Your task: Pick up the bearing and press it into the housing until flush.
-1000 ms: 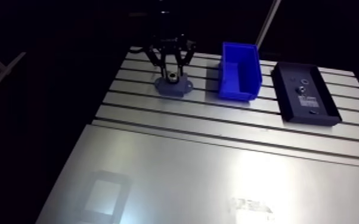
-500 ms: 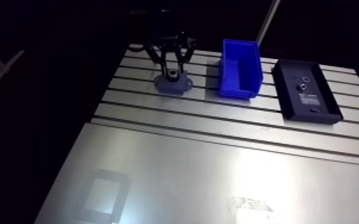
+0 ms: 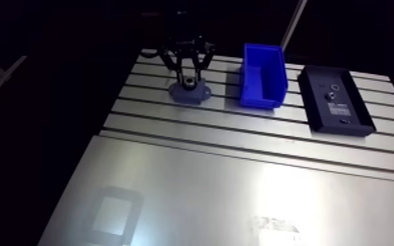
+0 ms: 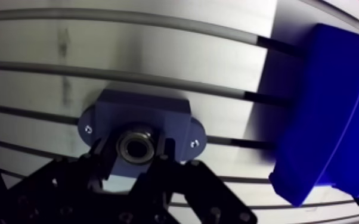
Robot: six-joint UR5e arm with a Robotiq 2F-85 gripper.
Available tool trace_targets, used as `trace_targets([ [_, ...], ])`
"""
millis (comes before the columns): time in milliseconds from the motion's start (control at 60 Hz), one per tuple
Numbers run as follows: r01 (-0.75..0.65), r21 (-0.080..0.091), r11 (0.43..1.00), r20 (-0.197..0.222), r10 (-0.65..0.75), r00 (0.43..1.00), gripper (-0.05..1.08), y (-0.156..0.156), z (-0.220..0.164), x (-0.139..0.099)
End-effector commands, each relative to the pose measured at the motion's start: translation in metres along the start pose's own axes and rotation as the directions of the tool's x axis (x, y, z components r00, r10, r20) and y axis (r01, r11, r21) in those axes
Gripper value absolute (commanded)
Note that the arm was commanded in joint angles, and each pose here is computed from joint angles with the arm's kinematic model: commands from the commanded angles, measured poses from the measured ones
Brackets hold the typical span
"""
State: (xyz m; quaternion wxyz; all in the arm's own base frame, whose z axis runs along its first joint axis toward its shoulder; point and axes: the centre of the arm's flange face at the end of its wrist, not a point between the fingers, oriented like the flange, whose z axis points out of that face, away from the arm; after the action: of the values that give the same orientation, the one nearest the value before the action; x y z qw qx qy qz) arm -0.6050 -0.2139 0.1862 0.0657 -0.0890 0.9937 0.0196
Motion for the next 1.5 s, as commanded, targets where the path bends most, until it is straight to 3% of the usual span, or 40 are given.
trace_targets([
  [17,0.002,0.000,1.000,0.000,-0.002,1.000,0.73,-0.0014,-0.0011,-0.0009],
  [1500,0.004,0.000,1.000,0.010,-0.004,1.000,0.73,-0.0008,0.0038,-0.0046],
])
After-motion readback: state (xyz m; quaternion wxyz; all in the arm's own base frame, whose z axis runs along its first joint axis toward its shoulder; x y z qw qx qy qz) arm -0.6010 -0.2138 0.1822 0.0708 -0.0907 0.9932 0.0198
